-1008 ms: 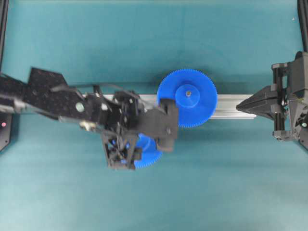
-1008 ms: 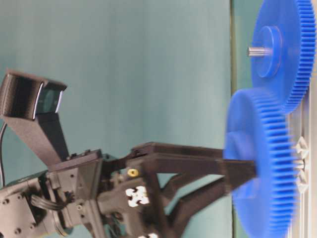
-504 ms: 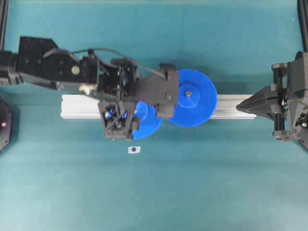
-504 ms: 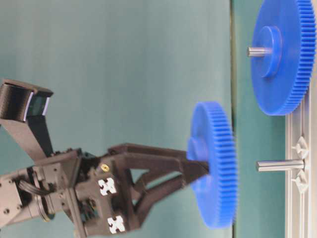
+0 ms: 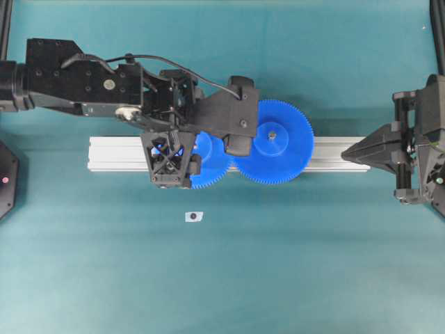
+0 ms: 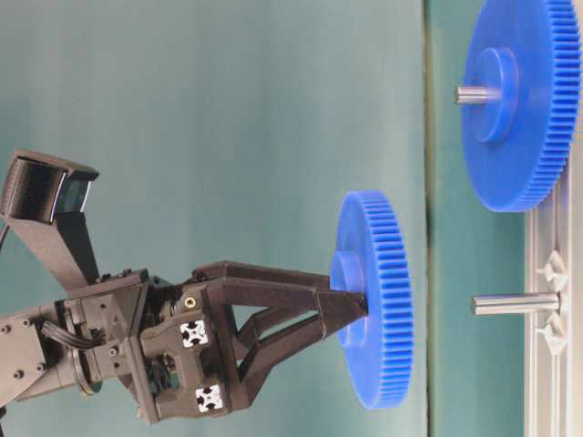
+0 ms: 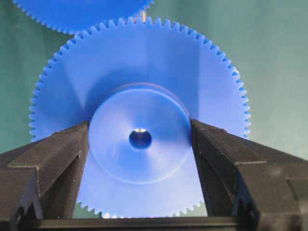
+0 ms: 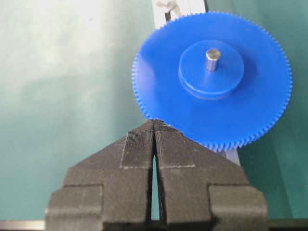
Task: Insert the small gear onto the shaft.
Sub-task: 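Carry the gear toward the empty left shaft beside the large gear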
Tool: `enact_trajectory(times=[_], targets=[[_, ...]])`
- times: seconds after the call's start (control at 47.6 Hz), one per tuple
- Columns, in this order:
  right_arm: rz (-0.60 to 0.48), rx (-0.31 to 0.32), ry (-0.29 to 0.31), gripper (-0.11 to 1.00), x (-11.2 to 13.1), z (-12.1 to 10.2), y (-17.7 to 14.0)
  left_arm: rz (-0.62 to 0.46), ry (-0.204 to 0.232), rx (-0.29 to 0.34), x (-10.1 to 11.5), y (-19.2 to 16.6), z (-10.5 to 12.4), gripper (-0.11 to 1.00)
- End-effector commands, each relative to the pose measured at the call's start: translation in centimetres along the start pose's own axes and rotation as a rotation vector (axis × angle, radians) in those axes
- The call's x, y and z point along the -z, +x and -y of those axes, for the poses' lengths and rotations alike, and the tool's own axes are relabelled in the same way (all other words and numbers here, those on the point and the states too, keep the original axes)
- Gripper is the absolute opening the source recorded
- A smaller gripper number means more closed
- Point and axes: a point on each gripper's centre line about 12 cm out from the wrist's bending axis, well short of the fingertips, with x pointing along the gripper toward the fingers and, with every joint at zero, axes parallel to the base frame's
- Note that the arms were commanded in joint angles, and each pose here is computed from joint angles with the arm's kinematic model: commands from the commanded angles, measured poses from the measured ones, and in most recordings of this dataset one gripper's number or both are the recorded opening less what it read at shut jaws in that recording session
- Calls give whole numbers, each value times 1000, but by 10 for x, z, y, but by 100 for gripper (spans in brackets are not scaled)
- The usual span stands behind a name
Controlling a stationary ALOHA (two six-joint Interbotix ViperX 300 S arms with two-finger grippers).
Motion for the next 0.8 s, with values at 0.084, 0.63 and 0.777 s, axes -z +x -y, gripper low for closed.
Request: enact_trajectory(times=[0.084, 0.63, 0.777], targets=[[15, -2, 11, 2, -4, -1, 0, 66, -2, -14, -7, -22, -4, 69], [11, 0, 11, 2, -3, 0, 0, 50, -17, -18, -5, -9, -11, 69], [9, 0, 11, 2, -2, 0, 0, 54, -24, -22, -5, -10, -15, 69]])
